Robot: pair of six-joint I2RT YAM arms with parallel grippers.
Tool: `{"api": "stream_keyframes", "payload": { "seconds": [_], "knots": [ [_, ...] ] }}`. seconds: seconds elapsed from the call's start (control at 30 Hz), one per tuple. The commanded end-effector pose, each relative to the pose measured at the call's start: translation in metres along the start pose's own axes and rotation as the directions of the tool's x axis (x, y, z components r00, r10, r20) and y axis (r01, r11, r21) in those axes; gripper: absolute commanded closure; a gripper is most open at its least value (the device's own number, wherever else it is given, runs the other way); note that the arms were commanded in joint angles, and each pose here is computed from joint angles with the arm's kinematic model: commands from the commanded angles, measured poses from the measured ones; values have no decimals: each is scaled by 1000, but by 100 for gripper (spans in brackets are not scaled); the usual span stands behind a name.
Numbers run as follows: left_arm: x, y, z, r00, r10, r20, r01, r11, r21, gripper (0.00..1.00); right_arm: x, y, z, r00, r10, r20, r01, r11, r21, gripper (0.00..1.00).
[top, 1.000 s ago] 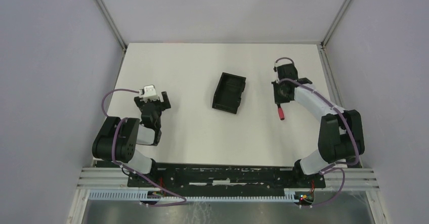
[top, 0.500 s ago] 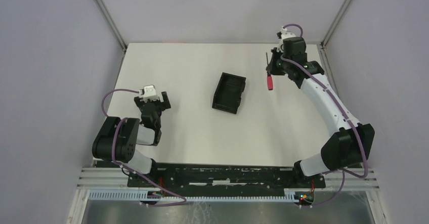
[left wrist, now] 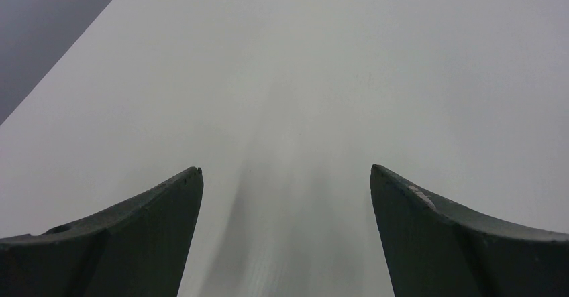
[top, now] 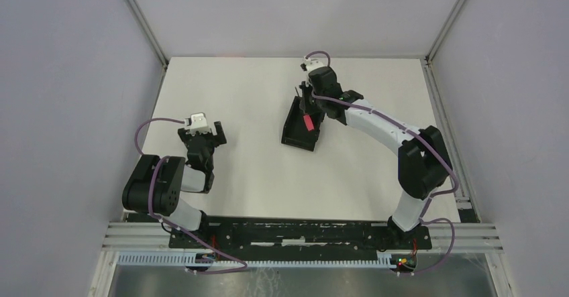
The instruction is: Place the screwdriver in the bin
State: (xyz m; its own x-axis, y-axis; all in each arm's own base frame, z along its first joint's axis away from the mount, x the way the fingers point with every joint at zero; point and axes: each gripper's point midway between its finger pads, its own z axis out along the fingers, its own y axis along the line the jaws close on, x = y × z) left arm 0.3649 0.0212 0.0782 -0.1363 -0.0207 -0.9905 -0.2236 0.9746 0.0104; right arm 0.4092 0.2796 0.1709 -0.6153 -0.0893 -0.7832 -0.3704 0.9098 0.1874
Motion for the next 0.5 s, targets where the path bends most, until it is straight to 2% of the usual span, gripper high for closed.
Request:
{"api": "stream_keyframes", "payload": {
  "seconds": [0.0,0.17,0.23,0.27,0.33,0.4,0.47],
  "knots": [
    [-14,-2,5,998,-29,47,29,1000,2,0,7,-1,27,998,-45,34,45,999,10,100],
    [-14,-2,5,998,-28,47,28,1000,2,0,30,-5,50,999,-44,-14,44,999,16,99],
    [-14,-2,5,999,-28,47,28,1000,2,0,34,-7,54,999,-45,-26,45,999,22,87],
    [-14,-2,5,999,-28,46,28,1000,2,0,35,-7,55,999,-46,-30,46,999,23,77],
    [-14,-2,5,998,-29,47,29,1000,2,0,32,-6,54,999,-45,-27,46,999,20,64],
    [-14,-2,5,998,-29,47,29,1000,3,0,23,-2,49,999,-45,-8,45,999,8,56],
    [-14,-2,5,998,-29,47,29,1000,2,0,10,2,41,999,-42,24,42,999,-4,55]
  ]
}}
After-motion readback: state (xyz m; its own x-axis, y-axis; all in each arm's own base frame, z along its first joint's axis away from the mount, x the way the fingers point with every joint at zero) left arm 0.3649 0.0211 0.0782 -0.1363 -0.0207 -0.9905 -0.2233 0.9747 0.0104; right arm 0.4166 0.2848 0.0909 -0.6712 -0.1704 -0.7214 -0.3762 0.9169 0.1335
